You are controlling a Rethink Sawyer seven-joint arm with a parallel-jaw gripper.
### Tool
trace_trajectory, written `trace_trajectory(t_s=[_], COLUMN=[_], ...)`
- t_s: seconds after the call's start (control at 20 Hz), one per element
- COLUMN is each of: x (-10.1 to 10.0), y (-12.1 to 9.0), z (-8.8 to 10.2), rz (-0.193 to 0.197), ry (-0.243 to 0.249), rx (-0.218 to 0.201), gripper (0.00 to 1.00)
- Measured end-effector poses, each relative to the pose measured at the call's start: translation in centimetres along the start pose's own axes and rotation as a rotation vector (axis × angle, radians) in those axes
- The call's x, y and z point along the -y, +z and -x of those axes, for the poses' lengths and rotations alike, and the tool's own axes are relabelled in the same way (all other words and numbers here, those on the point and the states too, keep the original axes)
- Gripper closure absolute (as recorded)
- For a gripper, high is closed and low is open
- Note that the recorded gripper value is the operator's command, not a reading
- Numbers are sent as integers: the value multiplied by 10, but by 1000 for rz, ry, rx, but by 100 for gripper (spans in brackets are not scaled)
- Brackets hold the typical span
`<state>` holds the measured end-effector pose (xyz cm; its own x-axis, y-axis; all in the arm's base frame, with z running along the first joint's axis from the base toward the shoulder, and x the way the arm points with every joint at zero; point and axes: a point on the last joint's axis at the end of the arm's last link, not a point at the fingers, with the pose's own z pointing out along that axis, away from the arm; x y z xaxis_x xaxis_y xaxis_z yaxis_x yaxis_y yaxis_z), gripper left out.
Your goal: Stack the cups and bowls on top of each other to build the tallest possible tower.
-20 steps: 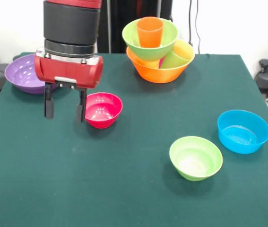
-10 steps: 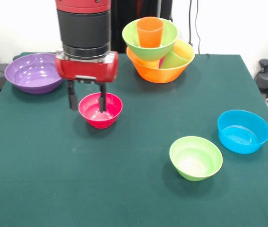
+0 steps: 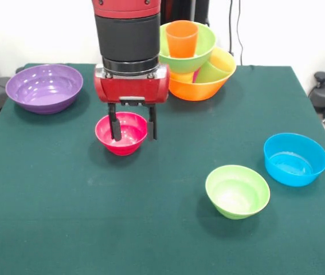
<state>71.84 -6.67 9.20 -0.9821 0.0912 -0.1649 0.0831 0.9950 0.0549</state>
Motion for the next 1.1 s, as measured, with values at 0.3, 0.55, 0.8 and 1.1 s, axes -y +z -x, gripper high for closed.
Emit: trace_trajectory(t_s=[0.3, 0.55, 0.8, 1.1], x=[6, 16, 16, 11], y=[12, 30, 44, 57], z=[-8, -22, -36, -63], rz=[6, 2, 4, -1], ry=[-10, -12, -9, -15], rx=[-14, -43, -94, -231], gripper=[0, 0, 0, 0])
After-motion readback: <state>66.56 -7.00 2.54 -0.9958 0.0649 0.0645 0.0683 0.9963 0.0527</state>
